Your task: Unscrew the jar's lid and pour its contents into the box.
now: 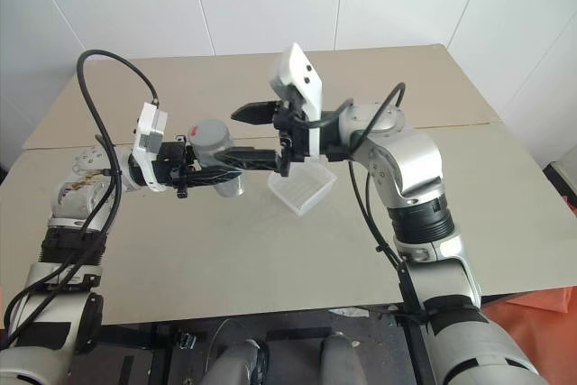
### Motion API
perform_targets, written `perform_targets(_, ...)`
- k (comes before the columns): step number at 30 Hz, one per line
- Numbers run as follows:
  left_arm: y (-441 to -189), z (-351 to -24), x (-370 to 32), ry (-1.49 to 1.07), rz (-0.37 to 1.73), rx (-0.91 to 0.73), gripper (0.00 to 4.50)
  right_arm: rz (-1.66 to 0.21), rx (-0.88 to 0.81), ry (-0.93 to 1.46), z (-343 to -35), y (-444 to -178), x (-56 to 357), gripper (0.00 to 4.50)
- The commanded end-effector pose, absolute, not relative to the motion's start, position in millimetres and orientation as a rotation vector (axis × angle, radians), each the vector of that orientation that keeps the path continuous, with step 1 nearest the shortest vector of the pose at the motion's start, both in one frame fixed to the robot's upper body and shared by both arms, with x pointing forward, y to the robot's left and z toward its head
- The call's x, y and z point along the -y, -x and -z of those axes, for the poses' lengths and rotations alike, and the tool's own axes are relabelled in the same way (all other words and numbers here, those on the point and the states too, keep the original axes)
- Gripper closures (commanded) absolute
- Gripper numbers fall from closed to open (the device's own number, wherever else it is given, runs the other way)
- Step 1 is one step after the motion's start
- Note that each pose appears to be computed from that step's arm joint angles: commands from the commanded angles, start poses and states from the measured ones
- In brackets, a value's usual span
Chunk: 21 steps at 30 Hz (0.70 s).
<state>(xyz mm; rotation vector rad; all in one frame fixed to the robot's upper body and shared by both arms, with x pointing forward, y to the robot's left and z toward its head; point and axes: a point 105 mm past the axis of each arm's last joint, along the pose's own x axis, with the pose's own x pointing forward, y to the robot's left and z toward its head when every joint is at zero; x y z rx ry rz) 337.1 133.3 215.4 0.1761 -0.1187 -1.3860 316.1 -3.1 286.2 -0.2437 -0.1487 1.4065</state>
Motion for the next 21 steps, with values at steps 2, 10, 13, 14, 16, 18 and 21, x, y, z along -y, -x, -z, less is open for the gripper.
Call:
perform_targets(2, -337.6, -226.6, -130.6, -0.203, 1.395, 0.172, 2.54, -1.387, 0.192, 0.284, -298.2, -313.0, -5.9, 0.09)
perform_targets(10, -337.3, -226.1, -129.7, -0.206, 1.4, 0.176, 2.54, -1.404, 0.184, 0.304, -299.8, -311.3, -22.8, 0.09)
perform_targets(13, -336.6, -226.2, -130.5, -0.206, 1.399, 0.175, 2.54, -1.401, 0.177, 0.309, -298.6, -312.9, -26.3, 0.09)
perform_targets(14, -336.2, -226.1, -131.0, -0.206, 1.398, 0.175, 2.54, -1.403, 0.172, 0.312, -297.8, -313.3, -27.1, 0.09)
perform_targets(16, -335.7, -226.0, -131.7, -0.207, 1.396, 0.173, 2.54, -1.404, 0.166, 0.314, -296.9, -313.9, -28.0, 0.09)
perform_targets(18, -335.6, -225.9, -132.2, -0.207, 1.394, 0.172, 2.54, -1.403, 0.162, 0.313, -296.5, -314.8, -28.6, 0.09)
perform_targets(21, -334.9, -225.6, -132.6, -0.206, 1.392, 0.17, 2.54, -1.403, 0.161, 0.31, -296.7, -315.3, -28.9, 0.09)
